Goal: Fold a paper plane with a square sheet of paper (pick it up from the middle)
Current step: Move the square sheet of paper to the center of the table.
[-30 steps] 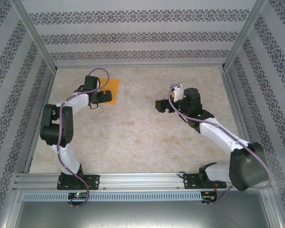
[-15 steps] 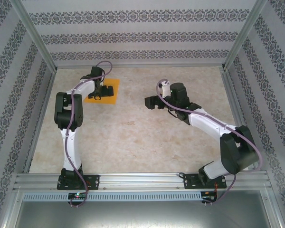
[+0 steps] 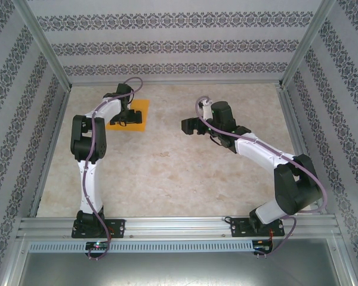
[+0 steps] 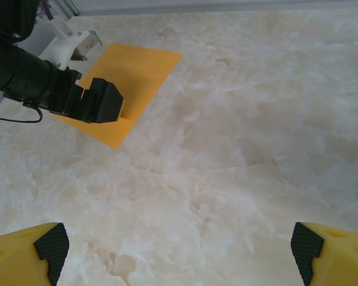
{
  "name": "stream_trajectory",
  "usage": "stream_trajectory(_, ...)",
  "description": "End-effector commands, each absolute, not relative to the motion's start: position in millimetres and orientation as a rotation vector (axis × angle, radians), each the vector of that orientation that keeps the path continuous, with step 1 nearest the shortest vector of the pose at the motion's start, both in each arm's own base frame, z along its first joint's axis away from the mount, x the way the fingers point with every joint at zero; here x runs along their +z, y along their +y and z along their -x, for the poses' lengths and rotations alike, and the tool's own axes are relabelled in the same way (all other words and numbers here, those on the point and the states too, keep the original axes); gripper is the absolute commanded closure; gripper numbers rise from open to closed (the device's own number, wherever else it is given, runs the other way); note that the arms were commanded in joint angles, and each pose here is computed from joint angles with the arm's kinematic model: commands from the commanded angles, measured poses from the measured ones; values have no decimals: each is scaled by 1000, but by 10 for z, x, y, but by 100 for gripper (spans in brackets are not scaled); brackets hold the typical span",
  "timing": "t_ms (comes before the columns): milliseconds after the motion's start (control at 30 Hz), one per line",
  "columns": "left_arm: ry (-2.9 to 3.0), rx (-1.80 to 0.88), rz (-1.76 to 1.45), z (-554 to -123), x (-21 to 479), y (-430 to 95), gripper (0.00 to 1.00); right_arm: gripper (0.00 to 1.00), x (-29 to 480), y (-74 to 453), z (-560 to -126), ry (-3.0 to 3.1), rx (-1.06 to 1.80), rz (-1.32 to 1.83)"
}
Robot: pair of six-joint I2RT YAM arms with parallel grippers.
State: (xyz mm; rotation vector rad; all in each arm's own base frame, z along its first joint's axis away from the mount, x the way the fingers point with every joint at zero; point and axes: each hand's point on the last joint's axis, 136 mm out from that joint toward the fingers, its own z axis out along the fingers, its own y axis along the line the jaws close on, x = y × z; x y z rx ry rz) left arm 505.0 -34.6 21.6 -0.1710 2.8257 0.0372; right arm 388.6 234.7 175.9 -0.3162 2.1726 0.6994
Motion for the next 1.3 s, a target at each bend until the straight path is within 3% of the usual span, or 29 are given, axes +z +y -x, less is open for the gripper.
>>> stream_trajectory(0,2978,130,79,-4614,75,-434,0,2,1748,2313,-3919,2203,683,279)
stream_trajectory(300,3033,-59,209,-4332,89,-717,0,2,1672,2111,-3851,2247,666,235)
stream_trajectory(600,3046,-26,304,-3813,121,-1011,0,2,1507,1860,-3674,2341,622,200)
stream_trajectory(1067,3055,-51,396,-3128,198,-2056,0,2,1340,1608,-3260,2472,694,197)
stream_trajectory(1267,3097,-3,224,-2977,167,-2359,0,3,1285,1502,-3144,2504,670,207)
